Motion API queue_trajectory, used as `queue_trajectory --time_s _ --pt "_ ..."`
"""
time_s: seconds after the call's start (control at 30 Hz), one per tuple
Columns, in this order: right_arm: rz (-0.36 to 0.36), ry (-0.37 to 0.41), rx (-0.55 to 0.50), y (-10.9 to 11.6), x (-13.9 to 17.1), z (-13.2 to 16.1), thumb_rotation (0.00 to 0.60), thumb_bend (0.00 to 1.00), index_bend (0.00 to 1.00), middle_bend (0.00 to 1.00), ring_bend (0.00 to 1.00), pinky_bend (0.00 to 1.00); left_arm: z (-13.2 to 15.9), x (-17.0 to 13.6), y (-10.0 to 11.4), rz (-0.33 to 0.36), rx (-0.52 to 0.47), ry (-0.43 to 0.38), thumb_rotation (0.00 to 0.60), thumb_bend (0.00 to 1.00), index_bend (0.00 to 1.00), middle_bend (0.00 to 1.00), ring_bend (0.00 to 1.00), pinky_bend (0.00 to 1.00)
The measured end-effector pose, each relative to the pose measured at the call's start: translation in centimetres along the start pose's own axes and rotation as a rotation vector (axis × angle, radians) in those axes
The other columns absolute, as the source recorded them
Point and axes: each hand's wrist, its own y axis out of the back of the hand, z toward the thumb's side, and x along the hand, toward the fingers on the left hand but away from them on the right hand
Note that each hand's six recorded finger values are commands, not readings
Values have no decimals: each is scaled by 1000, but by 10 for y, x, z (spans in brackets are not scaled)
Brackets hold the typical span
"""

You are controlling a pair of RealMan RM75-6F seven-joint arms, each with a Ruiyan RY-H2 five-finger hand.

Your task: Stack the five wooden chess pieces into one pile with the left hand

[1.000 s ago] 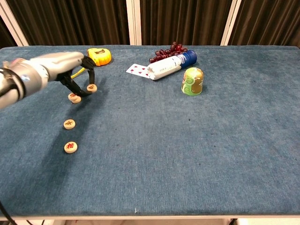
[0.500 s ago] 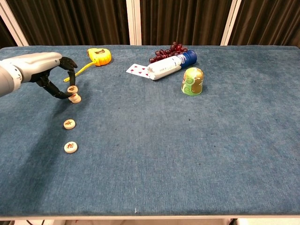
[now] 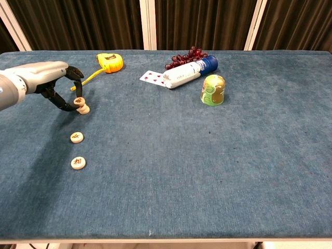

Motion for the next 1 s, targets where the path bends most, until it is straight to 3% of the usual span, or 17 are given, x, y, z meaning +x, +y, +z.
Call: queue_trajectory --time_s 1.0 --pt "-3 0 -2 1 2 -1 600 123 0 0 0 0 0 0 -1 -8 13 2 600 324 442 90 0 0"
